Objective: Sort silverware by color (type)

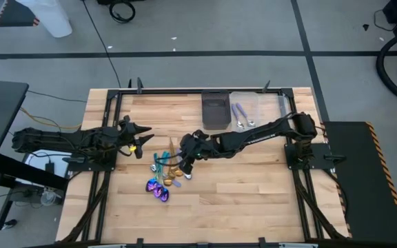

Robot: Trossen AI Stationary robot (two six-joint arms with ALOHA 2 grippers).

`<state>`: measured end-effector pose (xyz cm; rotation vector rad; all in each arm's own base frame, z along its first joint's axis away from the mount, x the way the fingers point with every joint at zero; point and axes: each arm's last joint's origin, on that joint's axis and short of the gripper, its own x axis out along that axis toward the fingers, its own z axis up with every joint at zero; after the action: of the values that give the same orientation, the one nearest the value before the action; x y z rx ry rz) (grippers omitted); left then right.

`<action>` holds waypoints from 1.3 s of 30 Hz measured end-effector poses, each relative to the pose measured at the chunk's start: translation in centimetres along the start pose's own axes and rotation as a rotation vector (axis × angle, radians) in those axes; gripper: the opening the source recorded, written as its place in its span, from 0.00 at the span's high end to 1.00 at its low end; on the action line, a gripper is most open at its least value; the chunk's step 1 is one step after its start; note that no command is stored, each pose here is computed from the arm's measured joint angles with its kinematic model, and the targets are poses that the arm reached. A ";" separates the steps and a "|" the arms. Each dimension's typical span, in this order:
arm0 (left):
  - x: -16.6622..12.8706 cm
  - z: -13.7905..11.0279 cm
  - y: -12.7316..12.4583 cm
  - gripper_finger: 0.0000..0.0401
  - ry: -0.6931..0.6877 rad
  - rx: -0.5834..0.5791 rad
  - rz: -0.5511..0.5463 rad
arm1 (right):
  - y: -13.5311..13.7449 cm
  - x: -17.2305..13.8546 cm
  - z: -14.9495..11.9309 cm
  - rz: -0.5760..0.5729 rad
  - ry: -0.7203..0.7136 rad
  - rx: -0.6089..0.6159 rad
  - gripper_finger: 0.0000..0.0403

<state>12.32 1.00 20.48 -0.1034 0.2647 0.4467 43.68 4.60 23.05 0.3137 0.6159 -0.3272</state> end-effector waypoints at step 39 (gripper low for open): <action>0.0 0.0 0.0 0.61 -0.002 -0.001 -0.002 | 0.1 6.6 -6.3 -0.221 0.042 -0.119 0.63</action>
<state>12.32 1.00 20.53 -0.1045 0.2621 0.4454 45.60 5.76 14.18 0.1380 0.7098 -0.4952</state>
